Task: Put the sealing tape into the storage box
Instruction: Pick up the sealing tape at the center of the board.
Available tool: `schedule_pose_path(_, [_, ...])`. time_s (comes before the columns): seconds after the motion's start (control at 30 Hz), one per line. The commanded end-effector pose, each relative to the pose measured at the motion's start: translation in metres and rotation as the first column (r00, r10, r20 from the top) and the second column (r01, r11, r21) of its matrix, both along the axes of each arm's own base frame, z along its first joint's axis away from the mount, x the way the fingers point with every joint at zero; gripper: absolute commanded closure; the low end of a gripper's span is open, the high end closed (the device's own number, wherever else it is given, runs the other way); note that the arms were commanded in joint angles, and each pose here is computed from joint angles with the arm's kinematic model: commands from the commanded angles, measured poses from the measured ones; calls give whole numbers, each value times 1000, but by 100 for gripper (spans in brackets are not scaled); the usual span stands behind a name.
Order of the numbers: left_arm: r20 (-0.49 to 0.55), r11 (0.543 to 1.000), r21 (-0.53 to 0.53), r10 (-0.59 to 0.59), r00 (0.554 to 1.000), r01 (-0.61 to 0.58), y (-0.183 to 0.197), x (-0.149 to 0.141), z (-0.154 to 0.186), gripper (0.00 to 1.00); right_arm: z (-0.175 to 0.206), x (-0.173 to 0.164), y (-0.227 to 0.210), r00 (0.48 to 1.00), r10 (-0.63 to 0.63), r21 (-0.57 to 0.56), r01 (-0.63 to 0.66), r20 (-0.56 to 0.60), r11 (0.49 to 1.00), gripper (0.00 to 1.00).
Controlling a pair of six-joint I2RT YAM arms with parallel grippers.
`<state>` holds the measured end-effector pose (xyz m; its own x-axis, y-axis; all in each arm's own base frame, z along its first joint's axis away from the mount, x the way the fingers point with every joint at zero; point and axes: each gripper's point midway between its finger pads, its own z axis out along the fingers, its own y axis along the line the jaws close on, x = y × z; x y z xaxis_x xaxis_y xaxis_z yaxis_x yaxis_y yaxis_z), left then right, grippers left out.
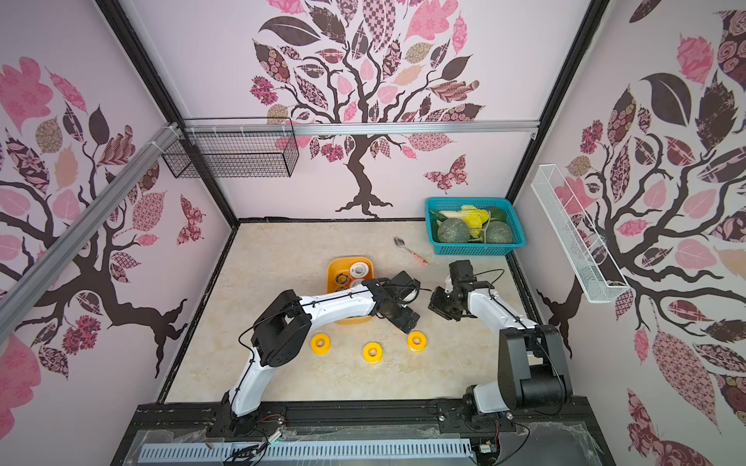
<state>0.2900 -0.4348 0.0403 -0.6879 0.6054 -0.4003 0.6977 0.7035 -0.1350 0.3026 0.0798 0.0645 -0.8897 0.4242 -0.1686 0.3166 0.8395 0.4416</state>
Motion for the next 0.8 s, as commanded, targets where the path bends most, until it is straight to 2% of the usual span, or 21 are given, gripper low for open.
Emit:
schedule_pose_path(0.0, [17, 1000, 20, -12, 1000, 12, -1, 5, -2, 5, 9, 4, -3, 1000, 8, -21, -8, 18, 1000, 70])
schedule_pose_path(0.27, [48, 995, 94, -14, 999, 9, 2, 11, -15, 8, 12, 6, -1, 999, 14, -14, -13, 30, 1000, 69])
schedule_pose_path(0.5, [46, 995, 96, -32, 998, 28, -3, 9, -16, 10, 12, 5, -1, 999, 17, -12, -17, 29, 1000, 68])
schedule_pose_path(0.67, [68, 996, 85, -30, 997, 25, -3, 10, -3, 19, 11, 4, -2, 999, 18, -23, -17, 28, 1000, 68])
schedule_pose_path(0.77, [103, 998, 55, -25, 994, 20, -3, 12, 17, 22, 10, 4, -2, 999, 23, -20, -22, 24, 1000, 68])
